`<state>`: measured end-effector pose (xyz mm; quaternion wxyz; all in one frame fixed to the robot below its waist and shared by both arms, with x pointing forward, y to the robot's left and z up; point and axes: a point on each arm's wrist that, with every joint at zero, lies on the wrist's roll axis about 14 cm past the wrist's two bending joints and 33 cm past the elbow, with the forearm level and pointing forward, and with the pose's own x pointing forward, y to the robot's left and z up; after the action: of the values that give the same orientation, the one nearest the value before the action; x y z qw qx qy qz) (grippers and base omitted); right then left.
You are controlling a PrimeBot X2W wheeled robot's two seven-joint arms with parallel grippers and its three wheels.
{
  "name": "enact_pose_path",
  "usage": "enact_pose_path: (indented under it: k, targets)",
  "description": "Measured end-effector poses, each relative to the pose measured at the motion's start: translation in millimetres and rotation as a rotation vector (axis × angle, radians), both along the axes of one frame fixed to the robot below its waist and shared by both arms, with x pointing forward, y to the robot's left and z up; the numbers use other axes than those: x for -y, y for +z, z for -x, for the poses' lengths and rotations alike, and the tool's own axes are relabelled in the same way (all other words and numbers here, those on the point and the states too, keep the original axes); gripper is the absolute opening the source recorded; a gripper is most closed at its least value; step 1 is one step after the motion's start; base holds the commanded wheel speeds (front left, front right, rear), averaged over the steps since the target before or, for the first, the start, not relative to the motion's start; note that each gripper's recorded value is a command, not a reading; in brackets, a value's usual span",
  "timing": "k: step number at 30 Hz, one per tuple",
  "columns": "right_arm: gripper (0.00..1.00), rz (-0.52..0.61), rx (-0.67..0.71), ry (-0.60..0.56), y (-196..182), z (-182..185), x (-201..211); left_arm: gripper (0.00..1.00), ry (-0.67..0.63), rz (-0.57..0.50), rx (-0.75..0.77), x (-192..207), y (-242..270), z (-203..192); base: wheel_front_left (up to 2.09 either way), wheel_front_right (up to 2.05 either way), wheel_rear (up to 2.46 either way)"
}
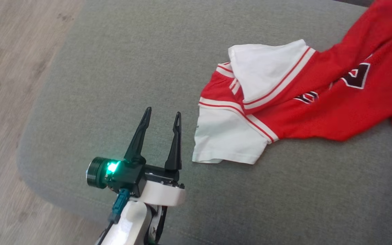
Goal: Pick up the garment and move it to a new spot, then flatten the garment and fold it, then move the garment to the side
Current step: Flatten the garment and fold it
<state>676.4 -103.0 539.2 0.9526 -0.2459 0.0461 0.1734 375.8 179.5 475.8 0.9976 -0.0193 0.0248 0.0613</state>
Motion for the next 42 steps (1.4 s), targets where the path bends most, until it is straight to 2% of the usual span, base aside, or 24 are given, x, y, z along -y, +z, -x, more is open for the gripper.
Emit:
enact_pose_path:
  k: [3,10,13,21,28,33,36,42]
  targets:
    - [1.00,-0.015,0.018,-0.002,2.1,5.4,7.7,1.00,-0.015,0.006,0.007,5.4,1.4,-3.2,0.00,0.00,0.00]
    - [1.00,-0.130,0.110,0.015,22.3,28.4,16.9,1.00,-0.058,0.006,0.038,16.6,8.1,-14.2,0.00,0.00,0.00]
    - [1.00,-0.196,0.121,0.018,19.5,51.0,20.1,1.00,-0.091,0.004,0.059,25.0,13.1,-20.4,0.00,0.00,0.00]
    - [1.00,-0.376,0.133,-0.051,2.6,131.8,44.7,1.00,-0.160,0.036,0.116,45.6,28.9,-31.4,0.00,0.00,0.00]
    - [1.00,-0.537,0.082,-0.223,-42.9,226.3,68.9,1.00,-0.238,0.051,0.124,68.9,31.0,-27.4,0.00,0.00,0.00]
    - [1.00,-0.547,0.030,-0.309,-70.1,282.6,80.2,1.00,-0.270,0.059,0.102,79.2,23.7,-21.0,0.00,0.00,0.00]
    - [1.00,-0.541,0.040,-0.331,-69.6,293.5,87.5,1.00,-0.299,0.064,0.091,86.8,20.2,-20.3,0.00,0.00,0.00]
    - [1.00,-0.569,0.075,-0.333,-58.9,287.1,89.0,1.00,-0.359,0.042,0.010,97.5,-6.2,-26.3,0.00,0.00,0.00]
